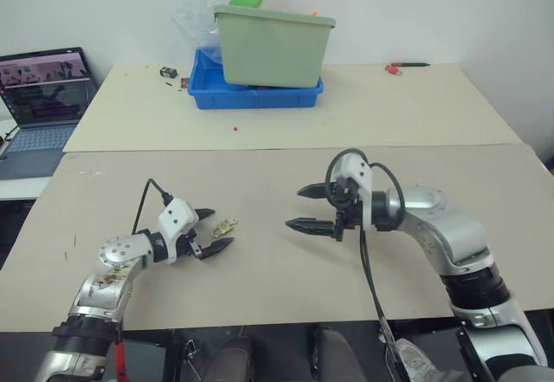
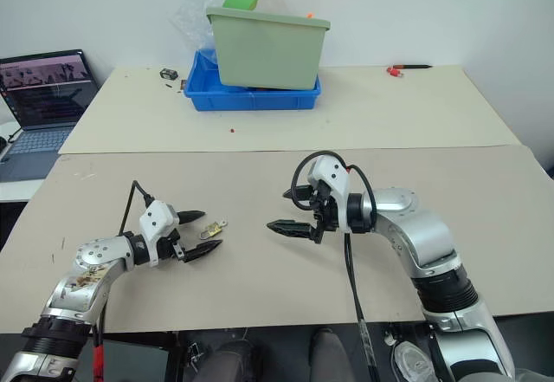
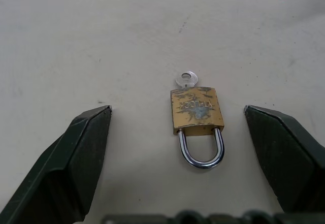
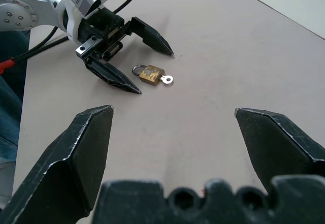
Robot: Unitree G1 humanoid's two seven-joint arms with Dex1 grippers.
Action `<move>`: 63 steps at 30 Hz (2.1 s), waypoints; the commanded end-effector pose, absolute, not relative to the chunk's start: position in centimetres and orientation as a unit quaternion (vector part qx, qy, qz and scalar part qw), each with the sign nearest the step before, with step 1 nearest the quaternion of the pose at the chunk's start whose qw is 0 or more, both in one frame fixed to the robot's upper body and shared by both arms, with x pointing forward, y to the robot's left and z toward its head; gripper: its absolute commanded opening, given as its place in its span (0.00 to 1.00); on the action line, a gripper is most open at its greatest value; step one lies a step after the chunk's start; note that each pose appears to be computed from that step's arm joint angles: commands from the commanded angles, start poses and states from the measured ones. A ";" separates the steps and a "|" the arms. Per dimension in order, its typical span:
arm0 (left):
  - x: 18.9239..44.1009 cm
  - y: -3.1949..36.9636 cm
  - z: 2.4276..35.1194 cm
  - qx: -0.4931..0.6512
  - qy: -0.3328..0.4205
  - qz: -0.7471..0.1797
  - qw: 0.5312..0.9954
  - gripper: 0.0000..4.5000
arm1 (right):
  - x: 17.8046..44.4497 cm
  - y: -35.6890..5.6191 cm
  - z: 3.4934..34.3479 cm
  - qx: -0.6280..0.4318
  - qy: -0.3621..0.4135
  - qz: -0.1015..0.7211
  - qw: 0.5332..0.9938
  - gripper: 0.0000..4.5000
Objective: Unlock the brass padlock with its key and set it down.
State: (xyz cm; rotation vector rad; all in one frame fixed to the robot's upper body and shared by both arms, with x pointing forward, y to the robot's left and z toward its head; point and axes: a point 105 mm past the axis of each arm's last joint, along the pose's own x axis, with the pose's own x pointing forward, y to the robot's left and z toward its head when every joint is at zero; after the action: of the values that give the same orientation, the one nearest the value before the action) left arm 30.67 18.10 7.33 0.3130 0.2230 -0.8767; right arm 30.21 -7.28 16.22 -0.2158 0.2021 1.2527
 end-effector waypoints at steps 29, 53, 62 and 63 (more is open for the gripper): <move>28.5 8.4 15.4 0.571 -0.272 -0.395 0.667 0.18 | 33.1 -9.9 19.2 -0.007 0.065 0.505 0.861 1.00; 28.4 7.8 15.9 0.539 -0.298 -0.394 0.682 0.18 | 30.6 -7.4 17.2 0.023 0.115 0.588 0.800 1.00; 28.1 7.6 16.0 0.534 -0.302 -0.398 0.682 0.18 | 30.5 -7.3 17.9 0.044 0.111 0.598 0.792 0.76; 28.1 7.6 16.0 0.532 -0.302 -0.398 0.684 0.18 | 30.4 -7.2 18.0 0.046 0.111 0.600 0.791 0.70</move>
State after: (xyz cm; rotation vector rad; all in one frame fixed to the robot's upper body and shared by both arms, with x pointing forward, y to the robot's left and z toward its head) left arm 28.50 7.99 14.63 1.2132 -0.6085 -0.9060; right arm 30.55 -7.26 16.10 0.0894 0.3029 1.2618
